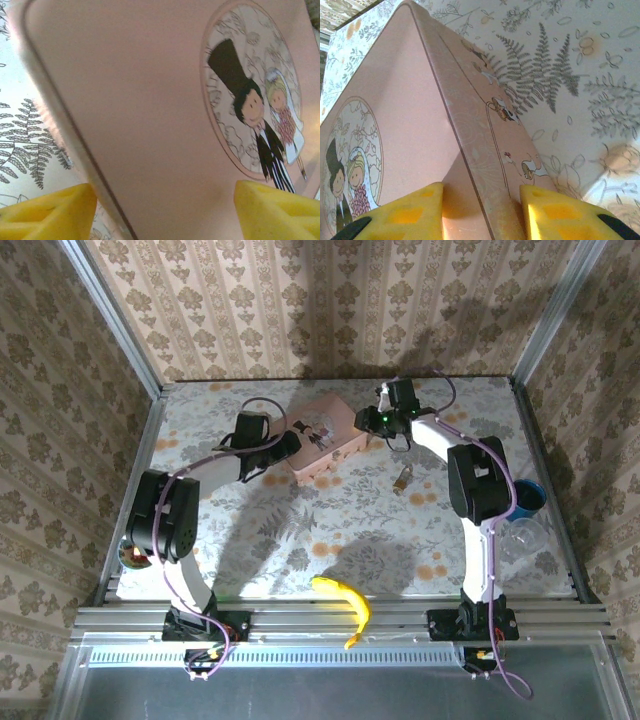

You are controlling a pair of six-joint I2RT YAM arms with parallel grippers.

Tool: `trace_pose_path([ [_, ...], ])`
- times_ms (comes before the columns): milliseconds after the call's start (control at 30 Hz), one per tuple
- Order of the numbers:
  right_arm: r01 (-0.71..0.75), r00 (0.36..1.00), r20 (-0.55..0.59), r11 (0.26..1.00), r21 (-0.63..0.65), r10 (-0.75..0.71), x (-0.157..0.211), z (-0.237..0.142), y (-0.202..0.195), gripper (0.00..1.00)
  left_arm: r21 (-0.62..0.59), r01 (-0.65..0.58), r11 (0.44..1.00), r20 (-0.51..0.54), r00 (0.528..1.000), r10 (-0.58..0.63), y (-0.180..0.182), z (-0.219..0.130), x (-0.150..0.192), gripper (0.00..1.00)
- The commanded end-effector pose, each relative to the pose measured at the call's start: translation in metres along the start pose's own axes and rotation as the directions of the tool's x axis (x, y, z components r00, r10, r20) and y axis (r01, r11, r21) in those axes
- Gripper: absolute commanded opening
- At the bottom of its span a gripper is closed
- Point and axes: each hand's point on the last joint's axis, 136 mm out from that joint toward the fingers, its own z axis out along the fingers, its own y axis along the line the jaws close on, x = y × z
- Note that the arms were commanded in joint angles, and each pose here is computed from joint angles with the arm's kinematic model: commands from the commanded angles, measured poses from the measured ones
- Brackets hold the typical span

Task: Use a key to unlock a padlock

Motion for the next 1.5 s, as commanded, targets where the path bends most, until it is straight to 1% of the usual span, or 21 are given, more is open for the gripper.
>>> trace_pose_path([
  [0, -0.06, 0.99, -0.126, 0.998, 0.019, 0.062, 0.053, -0.002, -0.002, 0.35, 0.114, -0.013, 0.993, 0.003, 1.0, 0.012, -0.026, 0.006, -0.009, 0.67],
  [167, -0.091, 0.987, -0.122, 0.993, 0.075, 0.1, 0.085, -0.026, -0.001, 0.32, 0.145, -0.043, 0.989, -0.012, 0.999, 0.045, -0.035, 0.011, -0.006, 0.65],
  [300, -0.1, 0.988, -0.108, 0.987, 0.128, 0.114, 0.112, -0.045, 0.001, 0.32, 0.164, -0.052, 0.985, -0.02, 0.998, 0.056, -0.04, 0.013, -0.006, 0.65],
  [533, -0.127, 0.987, -0.076, 0.971, 0.202, 0.144, 0.145, -0.071, -0.002, 0.32, 0.166, -0.05, 0.985, -0.024, 0.998, 0.054, -0.044, 0.004, 0.003, 0.65],
  [833, -0.132, 0.988, -0.047, 0.966, 0.222, 0.146, 0.15, -0.088, -0.006, 0.33, 0.124, -0.023, 0.992, 0.003, 1.0, 0.022, -0.038, -0.018, 0.021, 0.66],
  [1000, -0.126, 0.989, -0.048, 0.965, 0.231, 0.141, 0.149, -0.088, -0.006, 0.35, 0.114, -0.017, 0.993, 0.034, 0.999, 0.013, -0.036, -0.027, 0.021, 0.67],
  [1067, -0.125, 0.989, -0.047, 0.965, 0.23, 0.139, 0.148, -0.088, -0.006, 0.35, 0.099, -0.022, 0.995, 0.041, 0.999, 0.018, -0.034, -0.028, 0.016, 0.69],
  [1100, -0.123, 0.99, -0.044, 0.964, 0.235, 0.137, 0.148, -0.089, -0.007, 0.38, 0.095, -0.02, 0.995, 0.044, 0.999, 0.016, -0.033, -0.029, 0.013, 0.72],
  [1167, -0.107, 0.992, -0.036, 0.962, 0.253, 0.12, 0.145, -0.092, -0.008, 0.47, 0.093, -0.022, 0.995, 0.059, 0.998, 0.016, -0.033, -0.033, 0.006, 0.81],
  [1267, -0.066, 0.997, -0.017, 0.948, 0.312, 0.075, 0.134, -0.105, -0.014, 0.57, 0.077, -0.035, 0.996, 0.104, 0.994, 0.026, -0.031, -0.05, -0.009, 0.96],
  [1300, -0.055, 0.998, -0.005, 0.943, 0.328, 0.059, 0.128, -0.111, -0.015, 0.6, 0.07, -0.039, 0.997, 0.123, 0.992, 0.03, -0.03, -0.059, -0.015, 1.0],
  [1467, -0.018, 0.995, 0.101, 0.922, 0.386, -0.023, 0.098, -0.153, -0.019, 0.71, -0.005, -0.05, 0.999, 0.246, 0.968, 0.05, -0.007, -0.111, -0.04, 1.0],
])
